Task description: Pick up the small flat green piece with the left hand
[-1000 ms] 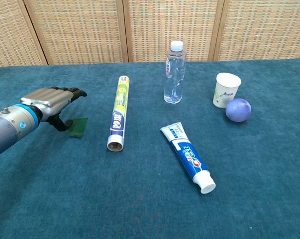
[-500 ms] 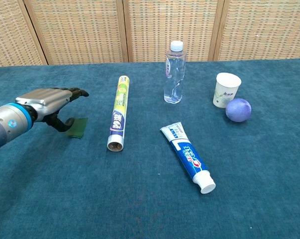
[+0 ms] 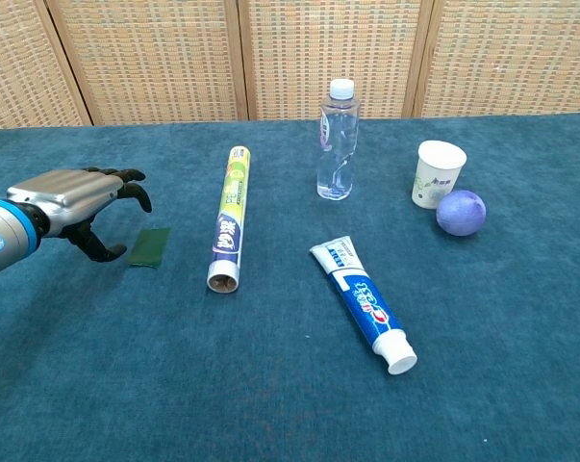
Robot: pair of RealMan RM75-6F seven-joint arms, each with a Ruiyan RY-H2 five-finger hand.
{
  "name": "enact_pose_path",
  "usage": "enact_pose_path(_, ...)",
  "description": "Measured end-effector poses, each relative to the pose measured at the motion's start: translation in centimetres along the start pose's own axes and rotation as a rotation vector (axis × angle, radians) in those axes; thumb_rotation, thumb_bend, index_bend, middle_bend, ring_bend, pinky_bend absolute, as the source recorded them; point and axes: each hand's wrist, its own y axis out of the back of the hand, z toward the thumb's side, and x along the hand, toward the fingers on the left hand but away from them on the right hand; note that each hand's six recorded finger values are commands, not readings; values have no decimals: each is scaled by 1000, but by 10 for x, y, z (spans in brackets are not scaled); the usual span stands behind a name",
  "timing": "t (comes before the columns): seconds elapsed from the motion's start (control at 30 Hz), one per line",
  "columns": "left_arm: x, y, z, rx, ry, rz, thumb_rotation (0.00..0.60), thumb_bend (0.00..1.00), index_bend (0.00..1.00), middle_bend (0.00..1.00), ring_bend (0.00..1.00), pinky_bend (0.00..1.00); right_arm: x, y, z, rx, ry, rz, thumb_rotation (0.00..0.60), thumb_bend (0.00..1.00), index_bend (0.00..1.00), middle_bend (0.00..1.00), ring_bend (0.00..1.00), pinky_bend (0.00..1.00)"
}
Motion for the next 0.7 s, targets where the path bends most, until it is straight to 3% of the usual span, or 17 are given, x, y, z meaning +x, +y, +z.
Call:
enact_pose_path(0.2,2,-3,2,17,-1,12,600,272,236,0,0,0,0,0,-1,-2,-2,-2,600,147,0,0,0,0)
enact_pose_path(0.7,4,-9,11,48,-12,25,600,241,237,0,0,0,0,3,-2,-10,-1,-12,600,145,0,0,0,0)
